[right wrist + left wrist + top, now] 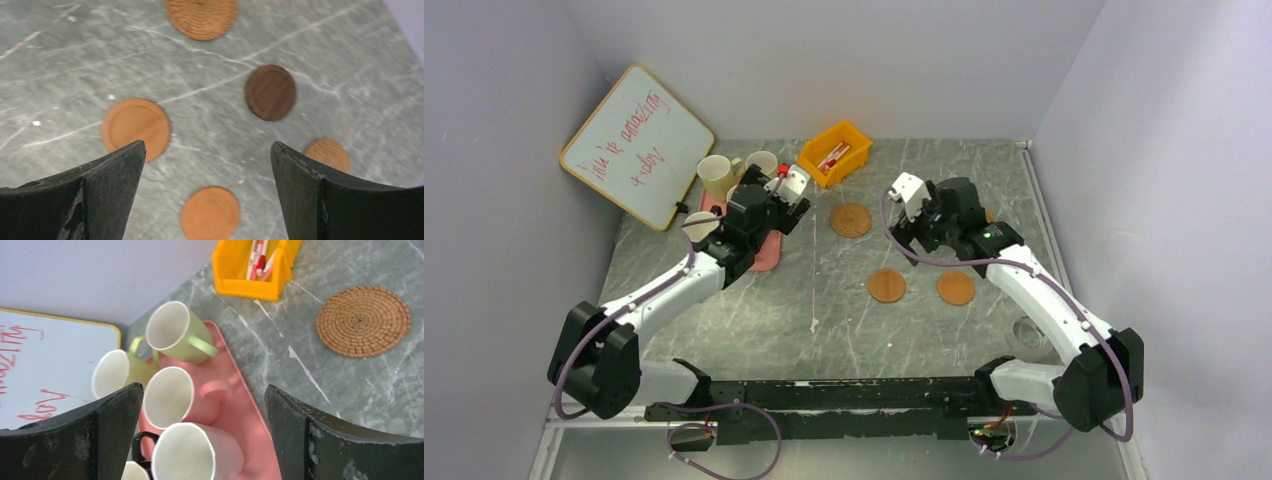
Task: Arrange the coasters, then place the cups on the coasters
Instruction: Move the coaster to the center of the board.
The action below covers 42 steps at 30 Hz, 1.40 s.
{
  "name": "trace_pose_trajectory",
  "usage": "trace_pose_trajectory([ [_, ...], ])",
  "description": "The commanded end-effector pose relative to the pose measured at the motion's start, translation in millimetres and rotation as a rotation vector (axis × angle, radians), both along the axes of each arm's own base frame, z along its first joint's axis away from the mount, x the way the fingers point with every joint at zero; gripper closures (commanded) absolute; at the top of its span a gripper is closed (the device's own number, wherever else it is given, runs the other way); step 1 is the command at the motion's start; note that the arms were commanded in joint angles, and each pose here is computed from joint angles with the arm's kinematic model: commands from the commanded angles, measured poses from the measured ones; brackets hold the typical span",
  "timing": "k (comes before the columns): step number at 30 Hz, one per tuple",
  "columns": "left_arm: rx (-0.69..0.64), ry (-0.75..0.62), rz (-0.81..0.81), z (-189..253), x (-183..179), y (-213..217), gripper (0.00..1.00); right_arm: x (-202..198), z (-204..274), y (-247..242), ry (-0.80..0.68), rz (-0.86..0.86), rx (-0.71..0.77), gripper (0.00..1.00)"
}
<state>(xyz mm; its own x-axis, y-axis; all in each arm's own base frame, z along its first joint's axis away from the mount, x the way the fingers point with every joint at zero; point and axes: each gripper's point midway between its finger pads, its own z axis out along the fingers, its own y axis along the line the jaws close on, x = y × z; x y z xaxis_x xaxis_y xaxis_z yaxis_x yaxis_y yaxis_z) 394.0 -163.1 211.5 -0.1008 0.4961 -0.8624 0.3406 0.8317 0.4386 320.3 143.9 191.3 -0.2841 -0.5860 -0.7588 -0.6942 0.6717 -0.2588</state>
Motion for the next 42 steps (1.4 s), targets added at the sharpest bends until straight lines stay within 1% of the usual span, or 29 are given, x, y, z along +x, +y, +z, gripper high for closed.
trace_pose_trajectory([
  [1,0.035,-0.085,0.058,47.8,1.1,23.3,0.04,-6.0,18.4,41.6,-0.015,0.089,0.08,0.0],
  [3,0.045,-0.072,0.095,51.3,0.1,37.7,0.04,-7.9,19.2,52.7,-0.011,0.122,0.085,0.0],
  [6,0.041,-0.055,0.166,48.6,1.8,65.5,0.04,-8.5,22.8,64.2,-0.053,0.155,0.106,0.0],
  [10,0.029,0.024,0.206,17.6,3.3,87.0,0.04,-15.7,24.1,70.5,-0.156,0.19,0.101,0.0],
  [13,-0.012,0.098,0.242,-7.1,0.4,96.3,0.04,-19.3,22.9,71.5,-0.188,0.196,0.109,0.0],
  [15,-0.038,0.129,0.236,-14.6,-3.6,94.2,0.04,-19.1,20.5,71.0,-0.189,0.189,0.112,0.0],
  [20,-0.049,0.102,0.279,-9.9,-10.7,103.7,0.04,-17.4,11.6,67.9,-0.189,0.174,0.096,0.0],
  [27,-0.048,0.134,0.249,-19.2,-11.7,98.1,0.04,-13.7,1.0,65.5,-0.183,0.162,0.068,0.0],
  [33,-0.052,0.145,0.235,-22.7,-11.1,94.9,0.04,-12.5,1.0,60.6,-0.213,0.163,0.04,0.0],
  [42,-0.029,0.223,0.208,-45.0,-11.3,89.2,0.04,-10.0,-18.6,60.9,-0.175,0.17,0.002,0.0],
])
